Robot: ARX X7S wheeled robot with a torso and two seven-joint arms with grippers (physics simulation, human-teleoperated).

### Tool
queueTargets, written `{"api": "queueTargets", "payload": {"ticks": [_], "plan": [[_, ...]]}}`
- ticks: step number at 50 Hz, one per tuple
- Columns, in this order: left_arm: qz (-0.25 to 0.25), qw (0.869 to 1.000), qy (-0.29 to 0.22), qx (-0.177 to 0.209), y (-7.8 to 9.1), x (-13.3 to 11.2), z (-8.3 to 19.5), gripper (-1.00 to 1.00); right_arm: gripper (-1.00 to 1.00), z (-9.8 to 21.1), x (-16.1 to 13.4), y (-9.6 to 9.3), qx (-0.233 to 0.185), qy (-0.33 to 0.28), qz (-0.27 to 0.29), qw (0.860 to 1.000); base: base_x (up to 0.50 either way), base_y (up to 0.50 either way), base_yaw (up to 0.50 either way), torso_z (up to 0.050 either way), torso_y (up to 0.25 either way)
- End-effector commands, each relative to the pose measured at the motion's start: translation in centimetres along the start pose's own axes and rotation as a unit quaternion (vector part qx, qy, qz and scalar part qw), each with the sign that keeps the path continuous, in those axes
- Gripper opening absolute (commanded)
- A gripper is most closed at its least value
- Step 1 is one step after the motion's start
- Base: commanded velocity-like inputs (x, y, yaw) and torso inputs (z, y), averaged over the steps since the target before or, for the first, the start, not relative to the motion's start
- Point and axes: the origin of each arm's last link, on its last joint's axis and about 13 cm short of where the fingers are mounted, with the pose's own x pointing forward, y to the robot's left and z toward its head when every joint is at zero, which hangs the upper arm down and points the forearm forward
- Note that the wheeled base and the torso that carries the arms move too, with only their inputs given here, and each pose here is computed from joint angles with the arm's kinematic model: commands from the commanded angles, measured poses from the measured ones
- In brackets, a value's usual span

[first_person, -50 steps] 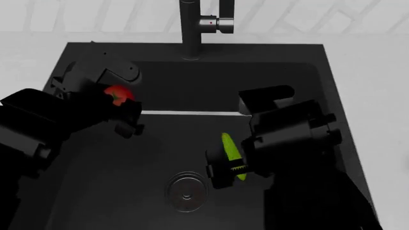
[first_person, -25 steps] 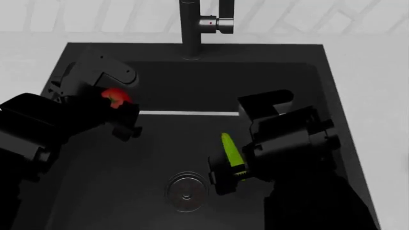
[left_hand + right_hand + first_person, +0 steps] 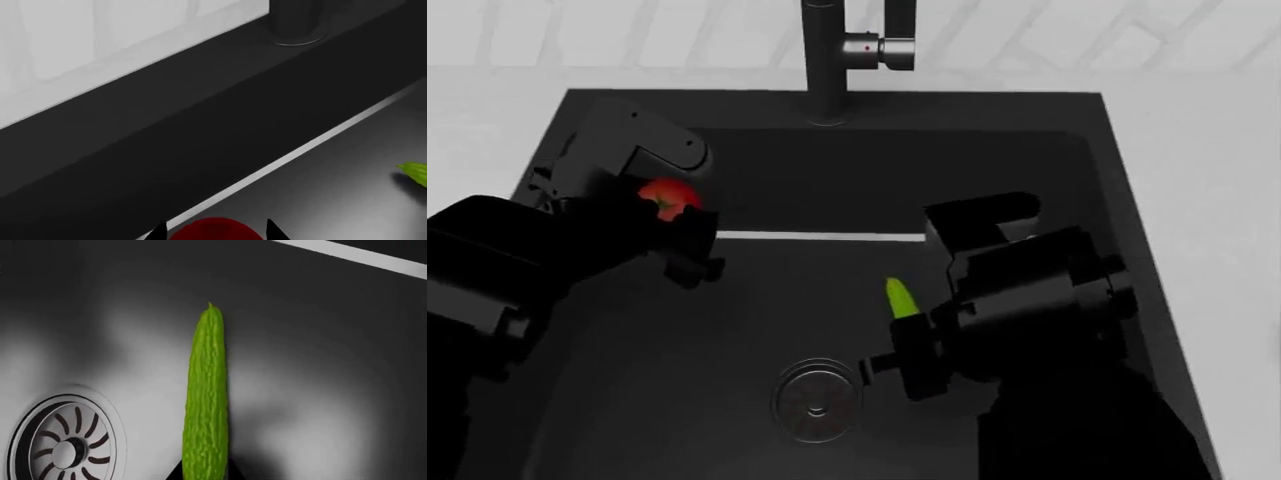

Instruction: Pick the vegetables from the sink and place them on the cutting board.

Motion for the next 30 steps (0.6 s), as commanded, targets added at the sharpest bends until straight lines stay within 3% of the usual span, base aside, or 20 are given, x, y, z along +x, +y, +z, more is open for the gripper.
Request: {"api": "queueTargets", "payload": {"ticks": [1, 4, 10, 30], "plan": [[0.009, 0.999, -0.037, -0.02, 0.2, 0.0, 0.7, -1.0, -1.0, 0.0, 0.2, -0.4, -0.002, -0.02, -0.029, 0.999, 0.01, 0.0, 0.0, 0.0, 0.0], [0.018, 0.998, -0.063, -0.007, 0.2, 0.1, 1.0, -1.0, -1.0, 0.8, -0.5, -0.5, -0.01, -0.036, -0.035, 0.999, 0.0, 0.0, 0.0, 0.0, 0.0], [0.016, 0.998, -0.058, -0.008, 0.0, 0.1, 1.0, -1.0, -1.0, 1.9, -1.7, -0.7, -0.015, -0.051, -0.048, 0.997, 0.0, 0.0, 0.0, 0.0, 0.0], [0.037, 0.997, -0.069, -0.025, 0.2, 0.0, 1.4, -1.0, -1.0, 2.8, -2.6, -0.9, -0.028, -0.064, -0.059, 0.996, 0.0, 0.0, 0.0, 0.0, 0.25]]}}
